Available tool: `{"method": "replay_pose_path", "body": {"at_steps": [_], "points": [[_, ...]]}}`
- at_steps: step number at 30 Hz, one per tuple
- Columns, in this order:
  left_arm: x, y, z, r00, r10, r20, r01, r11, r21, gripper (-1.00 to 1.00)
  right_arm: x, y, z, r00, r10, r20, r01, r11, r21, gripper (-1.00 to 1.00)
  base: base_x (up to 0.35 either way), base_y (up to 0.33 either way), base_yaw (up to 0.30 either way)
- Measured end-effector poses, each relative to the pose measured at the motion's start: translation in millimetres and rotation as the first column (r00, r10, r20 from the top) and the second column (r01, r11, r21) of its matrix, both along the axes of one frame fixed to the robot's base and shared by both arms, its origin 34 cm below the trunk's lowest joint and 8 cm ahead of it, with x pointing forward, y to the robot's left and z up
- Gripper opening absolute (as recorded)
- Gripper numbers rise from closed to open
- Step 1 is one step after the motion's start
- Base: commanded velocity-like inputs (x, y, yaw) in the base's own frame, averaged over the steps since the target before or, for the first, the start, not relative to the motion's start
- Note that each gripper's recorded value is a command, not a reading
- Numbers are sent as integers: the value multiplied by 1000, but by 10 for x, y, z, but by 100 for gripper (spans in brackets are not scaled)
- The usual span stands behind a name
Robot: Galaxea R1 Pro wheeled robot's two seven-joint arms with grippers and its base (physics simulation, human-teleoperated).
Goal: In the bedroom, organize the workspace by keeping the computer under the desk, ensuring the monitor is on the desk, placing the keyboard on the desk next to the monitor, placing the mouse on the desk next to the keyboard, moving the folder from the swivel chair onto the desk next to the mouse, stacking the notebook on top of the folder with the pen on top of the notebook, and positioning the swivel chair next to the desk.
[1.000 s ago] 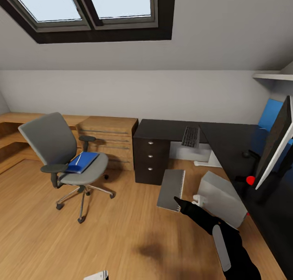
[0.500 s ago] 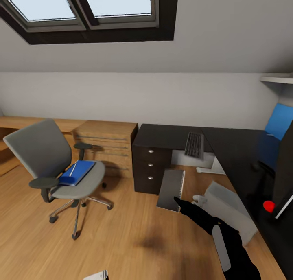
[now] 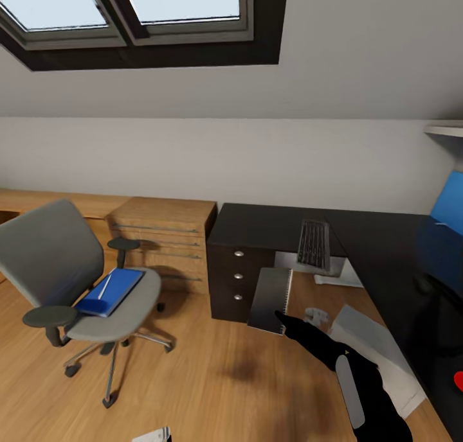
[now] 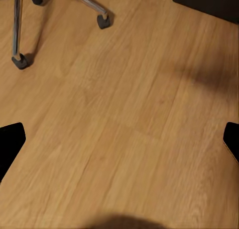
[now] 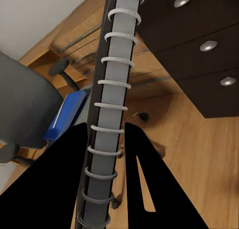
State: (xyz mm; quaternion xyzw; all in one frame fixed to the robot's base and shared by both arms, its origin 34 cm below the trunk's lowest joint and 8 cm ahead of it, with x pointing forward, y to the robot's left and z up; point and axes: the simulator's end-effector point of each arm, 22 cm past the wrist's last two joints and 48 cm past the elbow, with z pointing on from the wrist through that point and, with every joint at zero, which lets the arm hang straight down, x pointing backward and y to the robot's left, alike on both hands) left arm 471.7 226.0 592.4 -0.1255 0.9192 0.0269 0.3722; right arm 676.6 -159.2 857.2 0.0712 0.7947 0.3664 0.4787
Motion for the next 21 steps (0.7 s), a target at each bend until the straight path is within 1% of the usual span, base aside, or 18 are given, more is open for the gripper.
{"method": "replay_pose_path", "body": {"at_steps": [8, 21], "points": [[-2, 0, 123, 1000, 0, 0, 0, 1000, 0, 100, 1, -1, 125, 1000, 0, 0, 0, 1000, 0, -100, 333, 74, 0], [-6, 2, 304, 1000, 1, 1, -1, 1000, -1, 100, -12, -5, 286, 1000, 0, -3, 0, 1000, -7, -100, 332, 137, 0]]}}
